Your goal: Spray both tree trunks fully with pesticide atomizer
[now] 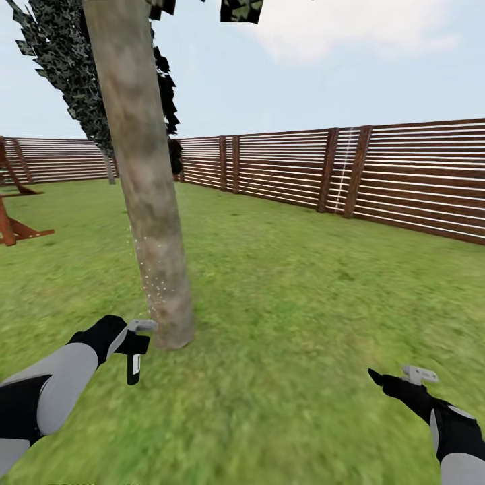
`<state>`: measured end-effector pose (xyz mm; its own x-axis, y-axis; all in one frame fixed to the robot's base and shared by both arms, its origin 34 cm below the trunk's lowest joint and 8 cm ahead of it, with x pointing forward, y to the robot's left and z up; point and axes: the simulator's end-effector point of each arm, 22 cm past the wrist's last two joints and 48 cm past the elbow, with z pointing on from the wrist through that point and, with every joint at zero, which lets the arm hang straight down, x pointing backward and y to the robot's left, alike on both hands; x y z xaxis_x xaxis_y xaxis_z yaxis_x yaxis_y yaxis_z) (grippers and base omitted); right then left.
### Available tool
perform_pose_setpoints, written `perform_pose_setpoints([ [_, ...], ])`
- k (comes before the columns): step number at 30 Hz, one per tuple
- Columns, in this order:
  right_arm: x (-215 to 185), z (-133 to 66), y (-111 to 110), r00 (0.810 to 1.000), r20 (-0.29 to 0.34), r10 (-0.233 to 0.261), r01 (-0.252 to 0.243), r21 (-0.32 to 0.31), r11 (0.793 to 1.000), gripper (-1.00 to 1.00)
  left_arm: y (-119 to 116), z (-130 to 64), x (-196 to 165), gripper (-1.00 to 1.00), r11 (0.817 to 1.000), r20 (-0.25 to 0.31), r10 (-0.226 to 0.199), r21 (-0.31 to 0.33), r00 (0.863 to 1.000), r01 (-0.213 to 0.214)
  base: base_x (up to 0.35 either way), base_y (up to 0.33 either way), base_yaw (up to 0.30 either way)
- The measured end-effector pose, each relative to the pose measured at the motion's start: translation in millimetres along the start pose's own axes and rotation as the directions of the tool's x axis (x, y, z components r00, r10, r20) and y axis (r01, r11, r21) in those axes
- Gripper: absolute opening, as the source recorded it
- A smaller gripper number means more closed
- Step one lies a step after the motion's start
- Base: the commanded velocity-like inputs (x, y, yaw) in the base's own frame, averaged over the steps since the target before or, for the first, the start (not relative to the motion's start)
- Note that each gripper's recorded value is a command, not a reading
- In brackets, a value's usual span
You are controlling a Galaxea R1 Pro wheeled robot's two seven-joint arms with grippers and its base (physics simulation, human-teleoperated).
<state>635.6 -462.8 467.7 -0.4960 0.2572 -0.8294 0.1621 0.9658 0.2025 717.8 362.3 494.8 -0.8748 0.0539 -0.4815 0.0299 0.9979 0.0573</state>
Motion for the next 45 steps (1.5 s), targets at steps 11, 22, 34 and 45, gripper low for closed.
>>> perform_pose_setpoints([
  [11, -1.0, -0.7, -2.8, 1.000, 0.001, -0.002, 0.002, 0.004, 1.000, 1.00, -1.0, 0.1, -0.5, -1.00, 1.000, 0.003, -0.006, 0.005, 1.000, 0.006, 0.145, -0.162, 0.250],
  [22, -1.9, -1.2, -4.7, 1.000, 0.001, -0.003, 0.003, 0.006, 1.000, 1.00, -7.3, 0.1, -2.9, -1.00, 0.999, 0.012, -0.038, 0.030, 0.999, 0.037, 0.077, -0.272, 0.061],
  [34, -1.8, -1.2, -4.8, 1.000, 0.001, -0.003, 0.003, 0.006, 1.000, 1.00, -6.2, -0.3, -3.3, -1.00, 0.999, 0.013, -0.038, 0.028, 0.999, 0.037, 0.000, -0.311, 0.219],
  [45, -1.9, -1.2, -4.9, 1.000, 0.001, -0.003, 0.003, 0.006, 1.000, 1.00, -5.9, -0.7, -4.5, -1.00, 0.999, 0.016, -0.039, 0.028, 0.999, 0.039, 0.000, -0.323, 0.087],
])
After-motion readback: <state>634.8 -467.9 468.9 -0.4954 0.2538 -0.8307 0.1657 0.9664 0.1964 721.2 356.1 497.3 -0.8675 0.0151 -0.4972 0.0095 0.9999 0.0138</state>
